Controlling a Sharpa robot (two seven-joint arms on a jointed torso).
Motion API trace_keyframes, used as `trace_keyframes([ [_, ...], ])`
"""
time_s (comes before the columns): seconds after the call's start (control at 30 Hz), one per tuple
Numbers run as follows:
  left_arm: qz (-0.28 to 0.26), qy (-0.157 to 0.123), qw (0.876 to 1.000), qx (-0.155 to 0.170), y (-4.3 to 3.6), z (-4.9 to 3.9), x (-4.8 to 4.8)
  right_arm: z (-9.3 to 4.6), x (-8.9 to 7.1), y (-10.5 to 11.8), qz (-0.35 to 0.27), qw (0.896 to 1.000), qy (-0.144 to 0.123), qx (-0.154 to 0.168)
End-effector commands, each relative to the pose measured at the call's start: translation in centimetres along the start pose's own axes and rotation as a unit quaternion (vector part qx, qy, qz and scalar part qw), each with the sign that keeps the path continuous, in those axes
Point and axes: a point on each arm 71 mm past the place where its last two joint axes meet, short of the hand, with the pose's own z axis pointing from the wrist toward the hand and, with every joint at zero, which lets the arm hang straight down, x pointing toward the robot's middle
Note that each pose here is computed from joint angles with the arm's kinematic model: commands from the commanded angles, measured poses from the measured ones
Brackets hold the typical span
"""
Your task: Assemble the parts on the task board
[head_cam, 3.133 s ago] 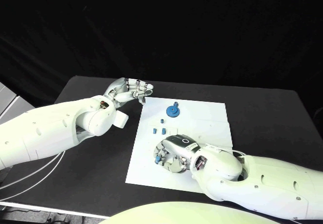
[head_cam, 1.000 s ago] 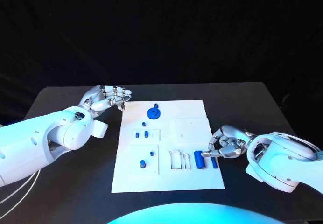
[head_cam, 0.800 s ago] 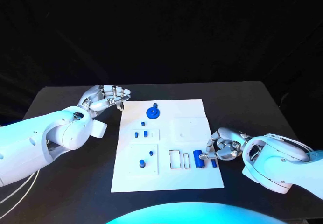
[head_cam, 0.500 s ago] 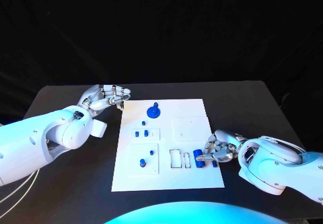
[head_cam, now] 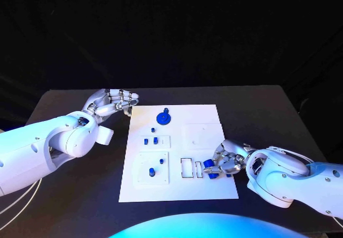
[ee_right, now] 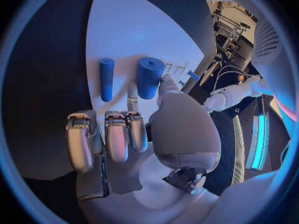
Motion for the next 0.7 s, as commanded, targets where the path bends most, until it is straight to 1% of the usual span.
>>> trace_keyframes([
  [0.03, -0.004, 0.006, 1.0, 0.004, -0.1, 0.0, 0.2, -0.1, 1.6, -0.7, -0.02, 0.999, 0.038, 0.026],
  [0.2, -0.004, 0.006, 1.0, 0.003, -0.1, -0.01, 0.16, -0.2, 1.5, -0.7, -0.006, 0.999, 0.021, 0.027],
  [0.3, -0.004, 0.005, 1.0, 0.003, -0.09, 0.0, 0.16, -0.4, 1.3, -0.7, 0.012, 1.0, 0.009, 0.028],
  [0.43, -0.004, 0.005, 1.0, 0.003, -0.08, 0.02, 0.16, -0.7, 0.3, -0.2, 0.045, 0.999, 0.0, 0.027],
  [0.57, -0.004, 0.006, 1.0, 0.003, -0.06, 0.05, 0.19, -0.8, -0.9, 0.6, 0.085, 0.996, 0.004, 0.028],
  [0.7, -0.004, 0.006, 1.0, 0.002, -0.05, 0.09, 0.25, -0.9, -1.3, 1.5, 0.112, 0.993, 0.018, 0.025],
])
